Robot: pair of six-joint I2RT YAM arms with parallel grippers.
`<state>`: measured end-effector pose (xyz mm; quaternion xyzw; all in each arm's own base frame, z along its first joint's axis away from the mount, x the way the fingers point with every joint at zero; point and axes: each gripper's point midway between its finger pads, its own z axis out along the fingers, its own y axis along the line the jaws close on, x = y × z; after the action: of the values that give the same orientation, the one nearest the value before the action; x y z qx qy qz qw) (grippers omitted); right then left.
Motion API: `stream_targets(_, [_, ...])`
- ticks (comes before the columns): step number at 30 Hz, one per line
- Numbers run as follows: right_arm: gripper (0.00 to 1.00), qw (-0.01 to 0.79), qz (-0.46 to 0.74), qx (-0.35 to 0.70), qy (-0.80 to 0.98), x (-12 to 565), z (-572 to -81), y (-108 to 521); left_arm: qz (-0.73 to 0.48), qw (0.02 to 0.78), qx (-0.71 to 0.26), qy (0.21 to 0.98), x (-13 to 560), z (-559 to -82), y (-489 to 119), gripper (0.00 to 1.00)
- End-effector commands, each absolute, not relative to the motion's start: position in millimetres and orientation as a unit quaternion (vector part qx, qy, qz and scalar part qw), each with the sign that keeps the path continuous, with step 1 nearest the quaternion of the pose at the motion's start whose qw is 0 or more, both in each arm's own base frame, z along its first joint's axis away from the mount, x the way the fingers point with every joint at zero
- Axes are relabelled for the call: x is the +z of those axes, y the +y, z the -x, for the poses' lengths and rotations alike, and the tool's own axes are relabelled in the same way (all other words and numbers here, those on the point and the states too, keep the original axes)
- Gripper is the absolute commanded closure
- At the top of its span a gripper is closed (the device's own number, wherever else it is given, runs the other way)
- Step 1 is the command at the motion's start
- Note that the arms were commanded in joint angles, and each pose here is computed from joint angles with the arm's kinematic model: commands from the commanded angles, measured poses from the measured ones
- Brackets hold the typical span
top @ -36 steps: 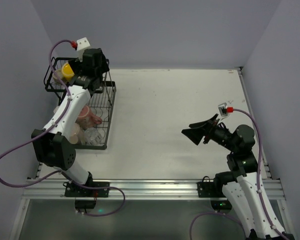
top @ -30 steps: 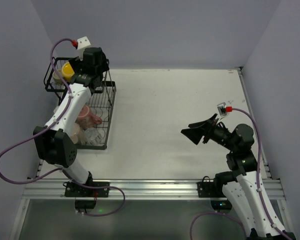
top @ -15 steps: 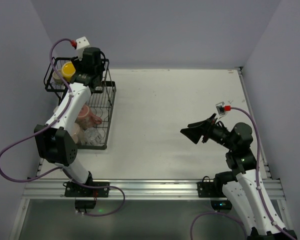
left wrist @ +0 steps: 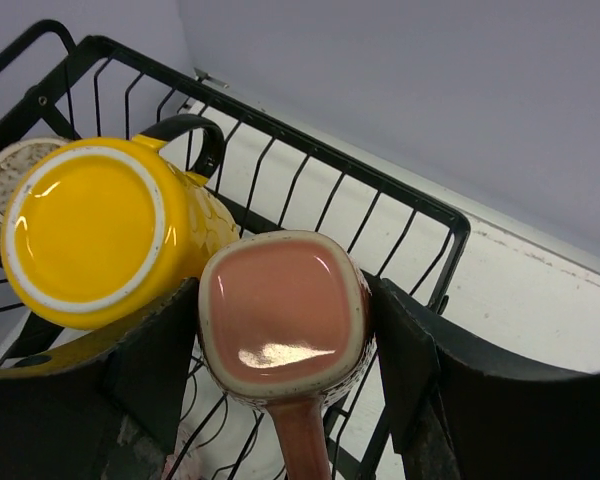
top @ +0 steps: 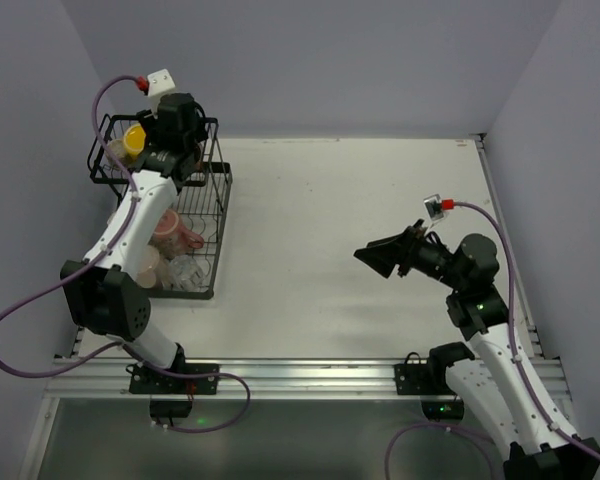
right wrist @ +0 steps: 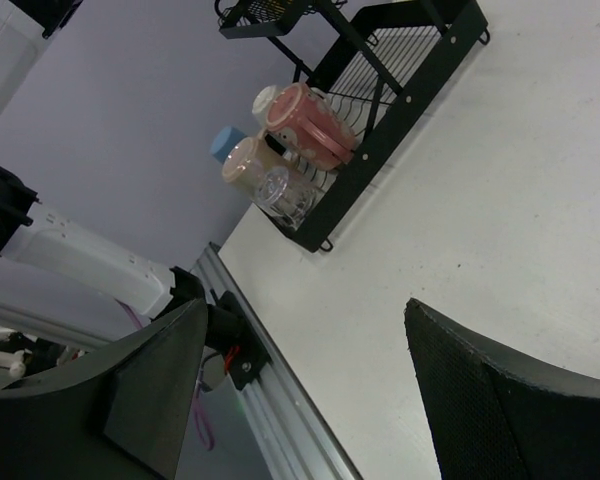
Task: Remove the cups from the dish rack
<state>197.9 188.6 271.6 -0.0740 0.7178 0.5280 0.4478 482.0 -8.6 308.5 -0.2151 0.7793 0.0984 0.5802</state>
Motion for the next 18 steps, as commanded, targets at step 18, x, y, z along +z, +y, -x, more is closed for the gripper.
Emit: stream_targets(18, [0.18,0.477,0.066,0.599,0.640,365.1,-232.7,250.4,0.200,0.727,-0.043,0.655,484.5,-437.1,-32.0,1.00])
